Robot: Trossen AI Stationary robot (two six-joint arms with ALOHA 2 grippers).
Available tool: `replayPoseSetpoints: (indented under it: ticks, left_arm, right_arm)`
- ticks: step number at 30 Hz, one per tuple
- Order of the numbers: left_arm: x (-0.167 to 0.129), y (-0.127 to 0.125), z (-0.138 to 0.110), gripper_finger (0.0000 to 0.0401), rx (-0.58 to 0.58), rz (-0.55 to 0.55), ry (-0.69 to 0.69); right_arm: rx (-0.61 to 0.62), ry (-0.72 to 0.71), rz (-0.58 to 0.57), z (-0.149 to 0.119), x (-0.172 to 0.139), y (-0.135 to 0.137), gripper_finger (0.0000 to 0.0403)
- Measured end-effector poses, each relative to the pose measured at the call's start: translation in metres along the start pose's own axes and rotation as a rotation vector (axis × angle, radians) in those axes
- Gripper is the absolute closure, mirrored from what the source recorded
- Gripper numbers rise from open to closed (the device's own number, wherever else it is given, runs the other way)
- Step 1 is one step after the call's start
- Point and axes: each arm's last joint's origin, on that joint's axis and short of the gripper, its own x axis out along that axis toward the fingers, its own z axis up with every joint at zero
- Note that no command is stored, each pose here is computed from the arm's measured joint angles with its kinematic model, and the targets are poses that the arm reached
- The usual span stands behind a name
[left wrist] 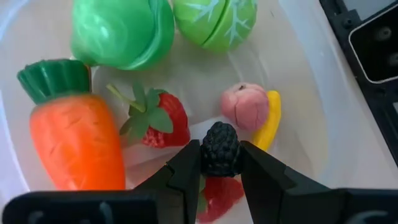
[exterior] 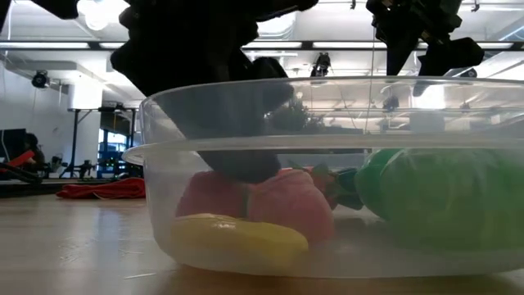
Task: Pick and placing Produce into tupperware
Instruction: Put the blackberry into the transparent bin, then put the purple onion into the transparent bin
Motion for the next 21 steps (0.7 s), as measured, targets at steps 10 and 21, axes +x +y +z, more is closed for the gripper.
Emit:
replayPoseSetpoints:
  ticks: [10,21]
  left_arm:
    - [0.002,-0.001,0.002,0.0281,-0.021,0.016,-0.020]
    - [-0.035,-0.004,0.013,0.0208,-0.018,0.020,-0.103]
  right_arm:
    - [-0.001,0.000,-0.001,0.000,0.000,0.000,0.0140]
    - [-0.002,0.003,-0.005,0.000,0.000,-0.001,0.0140]
